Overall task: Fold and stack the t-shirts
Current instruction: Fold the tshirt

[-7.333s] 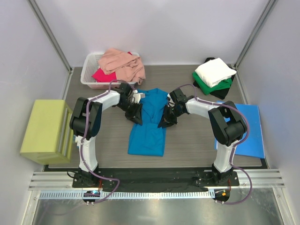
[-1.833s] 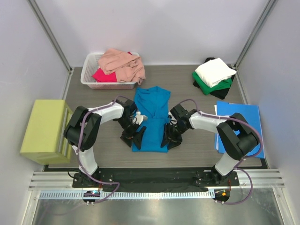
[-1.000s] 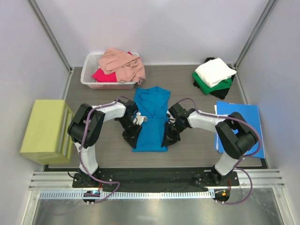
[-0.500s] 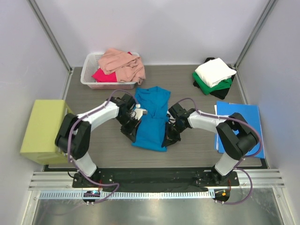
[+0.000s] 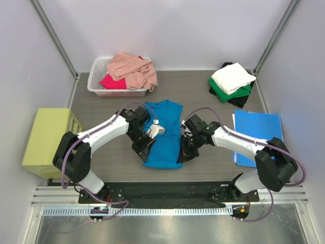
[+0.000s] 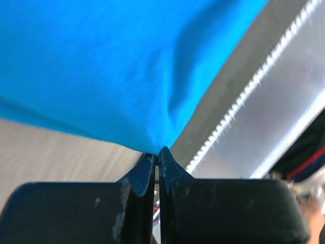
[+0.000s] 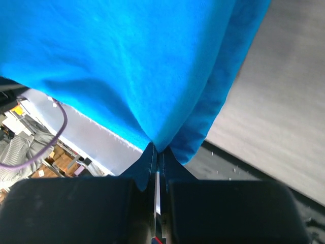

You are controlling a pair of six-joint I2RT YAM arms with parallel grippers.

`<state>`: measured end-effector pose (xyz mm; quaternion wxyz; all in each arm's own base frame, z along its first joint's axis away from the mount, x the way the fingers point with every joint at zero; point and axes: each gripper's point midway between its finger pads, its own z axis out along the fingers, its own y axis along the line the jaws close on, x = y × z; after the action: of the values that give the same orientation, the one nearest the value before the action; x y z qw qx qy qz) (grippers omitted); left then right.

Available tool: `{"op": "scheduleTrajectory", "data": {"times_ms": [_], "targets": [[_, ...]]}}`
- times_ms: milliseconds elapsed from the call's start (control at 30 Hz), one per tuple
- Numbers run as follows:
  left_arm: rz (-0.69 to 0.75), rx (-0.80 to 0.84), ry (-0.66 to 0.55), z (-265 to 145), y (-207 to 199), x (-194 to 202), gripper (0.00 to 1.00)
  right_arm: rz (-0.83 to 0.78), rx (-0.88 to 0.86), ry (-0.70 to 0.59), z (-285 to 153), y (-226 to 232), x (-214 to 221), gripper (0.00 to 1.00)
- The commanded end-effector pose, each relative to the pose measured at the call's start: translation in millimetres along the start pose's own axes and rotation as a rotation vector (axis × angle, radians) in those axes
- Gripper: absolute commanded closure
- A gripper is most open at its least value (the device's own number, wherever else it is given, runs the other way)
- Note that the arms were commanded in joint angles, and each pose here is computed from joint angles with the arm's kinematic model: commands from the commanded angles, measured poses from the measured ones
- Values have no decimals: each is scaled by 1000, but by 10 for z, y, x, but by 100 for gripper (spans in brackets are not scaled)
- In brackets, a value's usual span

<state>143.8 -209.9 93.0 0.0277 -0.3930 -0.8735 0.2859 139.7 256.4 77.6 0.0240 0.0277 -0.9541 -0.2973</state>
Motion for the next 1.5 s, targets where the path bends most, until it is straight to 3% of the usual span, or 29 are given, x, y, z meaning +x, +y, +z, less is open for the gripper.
{"op": "scheduleTrajectory", "data": {"times_ms": [0,333,700,1067,1467], "targets": [[92,105,102,17,-384,171,100,32,7,17,-130,-20,225,99],[77,93,71,-69,-389,38,100,16,-35,-16,-284,179,176,99],[-25,-13,-143,-563,67,-538,100,-55,-84,-144,-504,563,-725,99],[-143,-84,-209,-740,600,-823,100,-28,-111,-271,-716,528,-1627,99],[-232,-146,-230,-941,1391,-1287,100,9,-133,-276,-480,462,-2227,99]]}}
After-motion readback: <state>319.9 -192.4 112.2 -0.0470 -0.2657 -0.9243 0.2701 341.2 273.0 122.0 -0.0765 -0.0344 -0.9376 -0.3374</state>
